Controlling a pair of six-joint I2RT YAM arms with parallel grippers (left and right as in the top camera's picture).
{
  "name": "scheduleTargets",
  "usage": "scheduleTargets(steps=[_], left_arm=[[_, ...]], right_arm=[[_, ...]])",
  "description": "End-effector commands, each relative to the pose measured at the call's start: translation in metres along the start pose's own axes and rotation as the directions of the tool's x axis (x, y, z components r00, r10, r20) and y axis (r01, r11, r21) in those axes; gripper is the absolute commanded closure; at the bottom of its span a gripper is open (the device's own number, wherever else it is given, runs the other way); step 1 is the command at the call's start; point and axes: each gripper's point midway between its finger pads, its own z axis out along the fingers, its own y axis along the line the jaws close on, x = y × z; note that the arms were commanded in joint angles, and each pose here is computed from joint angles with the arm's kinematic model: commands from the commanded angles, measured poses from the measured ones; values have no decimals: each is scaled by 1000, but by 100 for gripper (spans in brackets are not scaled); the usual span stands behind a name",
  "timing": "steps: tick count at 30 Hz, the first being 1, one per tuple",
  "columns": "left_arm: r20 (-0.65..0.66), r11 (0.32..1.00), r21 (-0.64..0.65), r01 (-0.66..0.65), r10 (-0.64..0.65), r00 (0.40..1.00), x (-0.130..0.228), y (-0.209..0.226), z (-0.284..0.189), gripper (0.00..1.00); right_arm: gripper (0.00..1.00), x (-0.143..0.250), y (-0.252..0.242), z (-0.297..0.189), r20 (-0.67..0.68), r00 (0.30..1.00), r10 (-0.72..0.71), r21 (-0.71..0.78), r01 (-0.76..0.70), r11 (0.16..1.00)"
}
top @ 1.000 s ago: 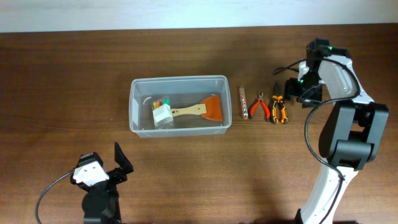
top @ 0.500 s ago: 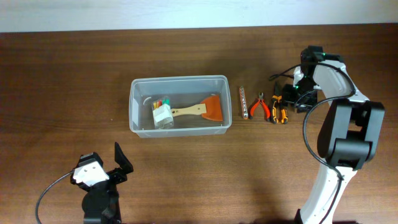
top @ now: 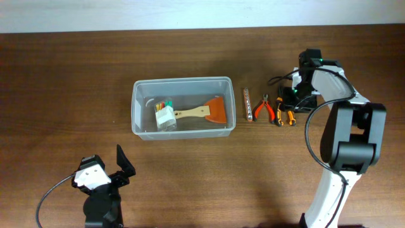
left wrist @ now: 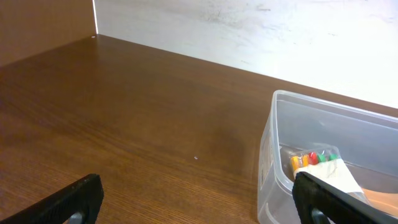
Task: Pack container
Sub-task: 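Grasp the orange-black needle-nose pliers with the right gripper, then drop the needle-nose pliers into the container and withdraw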
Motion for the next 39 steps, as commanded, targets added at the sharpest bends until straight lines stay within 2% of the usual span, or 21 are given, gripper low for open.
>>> scheduleTargets(steps=[1,4,6,12,19,23,28,31,34,36,39], left_arm=[[-1,1000,0,-10,10,1000,1,0,0,1],[-2,1000,0,-10,10,1000,1,0,0,1],[-1,1000,0,-10,10,1000,1,0,0,1],[-1,1000,0,-10,10,1000,1,0,0,1],[-1,1000,0,-10,10,1000,1,0,0,1],[-2,1000,0,-10,10,1000,1,0,0,1],[-1,1000,0,-10,10,1000,1,0,0,1],[-1,1000,0,-10,10,1000,1,0,0,1],[-1,1000,0,-10,10,1000,1,0,0,1],[-2,1000,0,-10,10,1000,1,0,0,1],[-2,1000,0,-10,10,1000,1,0,0,1]], right_arm=[[79,16,8,18,-57,998,-23,-16,22,1000],[90,15,5,17,-58,998,-21,-2,21,1000],[95,13,-1,13,-55,998,-15,19,16,1000],[96,-11,-17,-27,1,1000,19,50,-19,999],[96,-41,-6,-124,149,988,39,12,-42,999],[96,-46,42,-189,253,966,-57,-51,72,996],[96,-39,115,-216,324,886,-333,-14,356,934],[96,-25,167,-211,325,775,-542,25,566,824],[96,-9,218,-199,317,565,-761,87,782,617],[96,3,246,-190,292,367,-883,135,898,418],[96,23,273,-172,228,68,-971,175,978,110]])
